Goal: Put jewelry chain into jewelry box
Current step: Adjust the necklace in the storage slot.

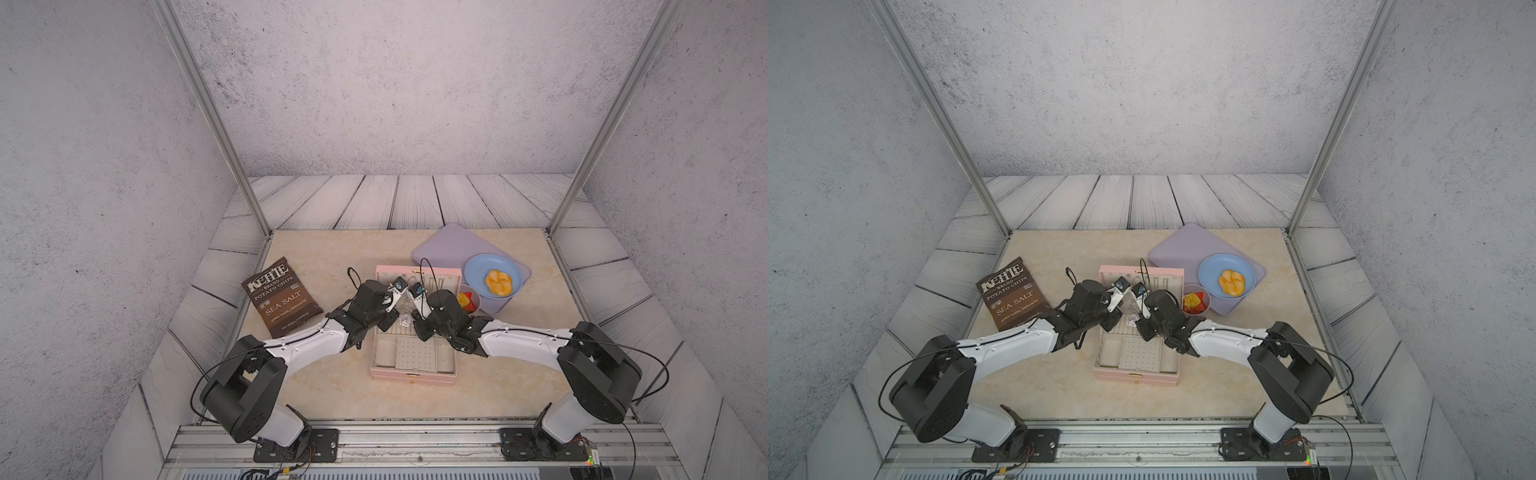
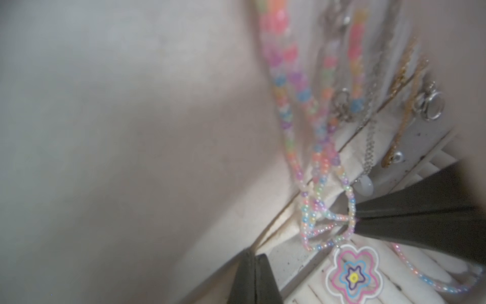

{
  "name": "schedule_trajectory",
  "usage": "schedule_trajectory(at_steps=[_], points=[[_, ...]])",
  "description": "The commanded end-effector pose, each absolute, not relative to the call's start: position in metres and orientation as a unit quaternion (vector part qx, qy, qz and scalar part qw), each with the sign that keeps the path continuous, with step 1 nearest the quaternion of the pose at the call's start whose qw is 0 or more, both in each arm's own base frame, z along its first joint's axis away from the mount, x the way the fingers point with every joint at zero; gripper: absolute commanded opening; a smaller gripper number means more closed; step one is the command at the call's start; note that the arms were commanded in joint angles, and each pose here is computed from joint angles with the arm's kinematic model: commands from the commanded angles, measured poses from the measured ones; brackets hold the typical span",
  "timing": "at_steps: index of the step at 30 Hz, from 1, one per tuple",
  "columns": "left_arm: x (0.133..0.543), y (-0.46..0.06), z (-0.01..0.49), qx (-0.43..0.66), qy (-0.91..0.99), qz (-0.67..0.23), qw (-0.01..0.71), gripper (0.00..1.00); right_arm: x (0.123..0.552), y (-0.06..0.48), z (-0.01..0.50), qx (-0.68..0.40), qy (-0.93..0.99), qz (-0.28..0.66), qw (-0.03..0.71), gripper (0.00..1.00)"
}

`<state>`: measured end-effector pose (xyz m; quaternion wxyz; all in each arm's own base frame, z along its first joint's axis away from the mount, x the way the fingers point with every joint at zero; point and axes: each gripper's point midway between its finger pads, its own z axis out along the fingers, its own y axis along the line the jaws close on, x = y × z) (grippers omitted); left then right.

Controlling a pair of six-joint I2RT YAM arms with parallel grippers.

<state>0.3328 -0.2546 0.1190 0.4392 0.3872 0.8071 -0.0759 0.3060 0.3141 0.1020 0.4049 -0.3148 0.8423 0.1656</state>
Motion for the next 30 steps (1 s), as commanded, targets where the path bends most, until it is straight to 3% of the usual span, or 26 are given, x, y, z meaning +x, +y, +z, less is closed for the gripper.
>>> schedule_trajectory(at_steps=[1, 13, 21, 30], points=[[0.322, -0.262, 0.111, 0.388, 0.817, -0.105, 0.413, 0.0, 0.291, 0.287, 0.091, -0.314, 0.859, 0.132, 0.382, 0.0], [0.321, -0.263, 0.113, 0.376, 0.82, -0.133, 0.411, 0.0, 0.28, 0.258, 0.152, -0.259, 0.836, 0.152, 0.459, 0.0], [0.31, -0.268, 0.112, 0.402, 0.812, -0.149, 0.395, 0.0, 0.28, 0.283, 0.214, -0.259, 0.788, 0.232, 0.507, 0.0], [0.299, -0.272, 0.114, 0.434, 0.798, -0.165, 0.384, 0.0, 0.314, 0.313, 0.235, -0.279, 0.761, 0.215, 0.545, 0.0]])
